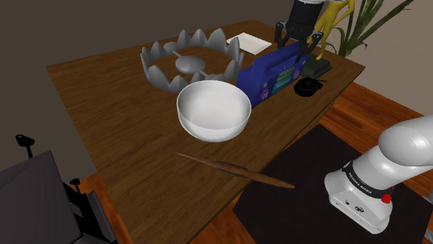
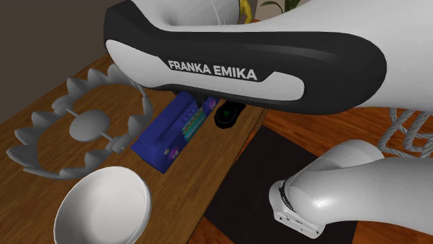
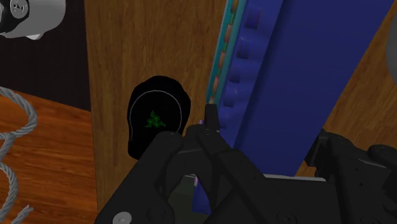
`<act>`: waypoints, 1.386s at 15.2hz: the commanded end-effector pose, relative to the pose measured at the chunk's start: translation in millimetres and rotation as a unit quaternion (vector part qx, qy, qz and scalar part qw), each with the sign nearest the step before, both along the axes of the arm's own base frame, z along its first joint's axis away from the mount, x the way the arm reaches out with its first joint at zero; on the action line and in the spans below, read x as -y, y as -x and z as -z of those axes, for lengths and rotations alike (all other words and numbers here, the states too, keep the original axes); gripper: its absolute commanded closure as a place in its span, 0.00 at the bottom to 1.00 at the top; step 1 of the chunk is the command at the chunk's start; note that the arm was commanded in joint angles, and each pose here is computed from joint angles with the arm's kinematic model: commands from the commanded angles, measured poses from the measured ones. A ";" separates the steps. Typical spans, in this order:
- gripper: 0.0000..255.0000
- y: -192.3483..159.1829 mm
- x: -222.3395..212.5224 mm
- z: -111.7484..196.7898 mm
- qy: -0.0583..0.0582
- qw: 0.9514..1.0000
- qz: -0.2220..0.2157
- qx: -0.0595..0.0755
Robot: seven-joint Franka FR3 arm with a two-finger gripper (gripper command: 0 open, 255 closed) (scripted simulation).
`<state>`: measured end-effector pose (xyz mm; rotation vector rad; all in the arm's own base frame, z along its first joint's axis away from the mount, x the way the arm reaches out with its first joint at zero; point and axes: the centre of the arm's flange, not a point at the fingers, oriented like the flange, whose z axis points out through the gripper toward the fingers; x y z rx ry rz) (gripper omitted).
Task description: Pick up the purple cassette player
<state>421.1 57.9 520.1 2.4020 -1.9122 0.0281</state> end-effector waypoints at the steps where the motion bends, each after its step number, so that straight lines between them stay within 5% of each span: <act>1: 1.00 -0.3 0.0 1.6 0.000 1.000 0.000 -0.001; 6: 1.00 0.0 -0.2 2.1 0.000 1.000 0.000 -0.001; 21: 1.00 0.0 -0.2 -77.2 0.000 1.000 0.000 -0.001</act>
